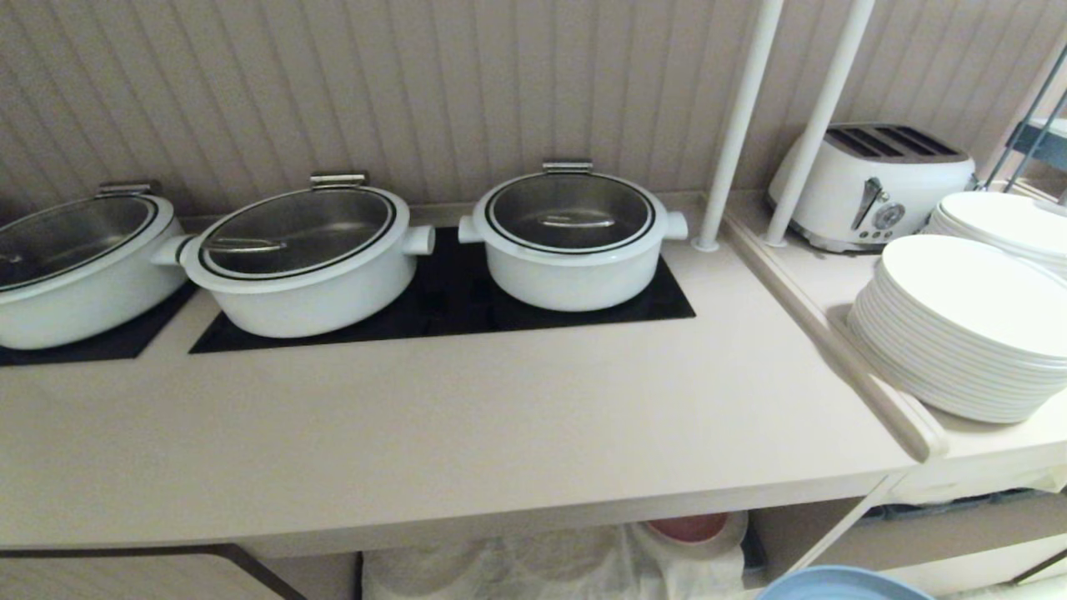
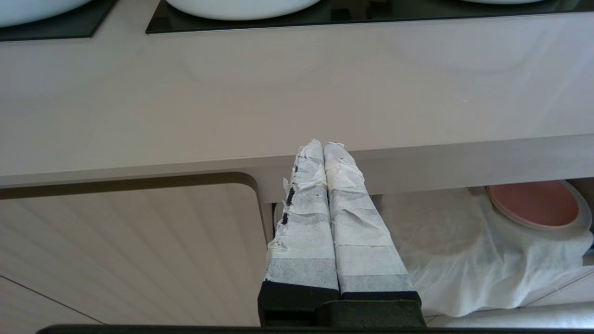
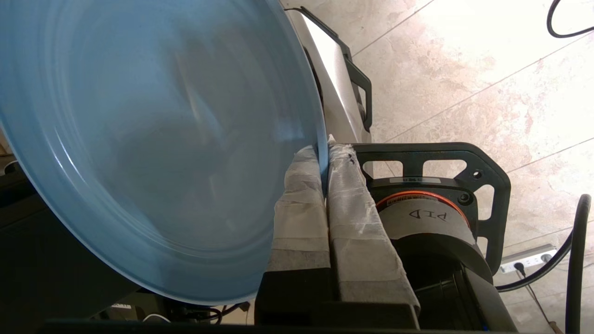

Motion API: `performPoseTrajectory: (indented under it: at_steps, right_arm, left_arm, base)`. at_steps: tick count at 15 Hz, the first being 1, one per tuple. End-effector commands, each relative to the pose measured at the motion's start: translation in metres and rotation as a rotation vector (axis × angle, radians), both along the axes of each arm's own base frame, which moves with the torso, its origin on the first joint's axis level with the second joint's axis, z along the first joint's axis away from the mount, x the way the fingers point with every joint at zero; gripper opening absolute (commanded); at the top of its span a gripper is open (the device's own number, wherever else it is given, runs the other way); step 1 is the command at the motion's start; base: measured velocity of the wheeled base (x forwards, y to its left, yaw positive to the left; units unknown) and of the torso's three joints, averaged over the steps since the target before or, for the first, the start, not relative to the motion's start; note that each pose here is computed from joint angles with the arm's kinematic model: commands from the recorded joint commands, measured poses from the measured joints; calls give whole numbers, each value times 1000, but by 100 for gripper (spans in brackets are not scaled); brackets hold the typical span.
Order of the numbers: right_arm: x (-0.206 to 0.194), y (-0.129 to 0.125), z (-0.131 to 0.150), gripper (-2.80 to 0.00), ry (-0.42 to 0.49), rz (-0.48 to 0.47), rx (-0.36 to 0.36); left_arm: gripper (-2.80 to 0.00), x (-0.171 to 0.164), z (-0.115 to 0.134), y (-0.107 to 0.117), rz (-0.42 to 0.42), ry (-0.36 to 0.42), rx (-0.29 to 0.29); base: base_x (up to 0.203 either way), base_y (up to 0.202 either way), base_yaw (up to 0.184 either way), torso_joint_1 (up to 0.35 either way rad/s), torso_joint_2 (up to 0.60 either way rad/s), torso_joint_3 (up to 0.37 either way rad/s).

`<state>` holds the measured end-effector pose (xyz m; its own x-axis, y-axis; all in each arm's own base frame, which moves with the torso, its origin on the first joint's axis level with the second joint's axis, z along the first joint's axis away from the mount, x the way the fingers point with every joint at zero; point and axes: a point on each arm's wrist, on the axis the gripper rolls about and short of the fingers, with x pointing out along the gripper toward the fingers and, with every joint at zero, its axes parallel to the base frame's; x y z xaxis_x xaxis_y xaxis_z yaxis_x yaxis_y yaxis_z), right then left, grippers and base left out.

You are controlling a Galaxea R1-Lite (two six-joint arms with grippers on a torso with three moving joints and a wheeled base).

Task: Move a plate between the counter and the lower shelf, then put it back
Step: Put the plate in the cupboard

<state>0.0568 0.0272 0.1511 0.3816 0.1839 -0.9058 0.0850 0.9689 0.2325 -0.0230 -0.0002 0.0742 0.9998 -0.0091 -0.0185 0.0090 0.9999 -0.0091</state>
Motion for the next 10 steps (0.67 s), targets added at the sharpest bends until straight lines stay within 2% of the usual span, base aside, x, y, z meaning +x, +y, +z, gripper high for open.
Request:
performPoseTrajectory:
  at_steps: [1, 10]
  right_arm:
    - [1, 0, 0, -280, 7, -2, -2]
    - [2, 1, 2, -280, -5, -4, 9]
  left_arm:
    - [-280, 0, 0, 0, 0, 0, 0]
    - [-280, 0, 0, 0, 0, 0, 0]
  base:
    - [0, 0, 0, 0, 0, 0]
    - [0, 0, 0, 0, 0, 0]
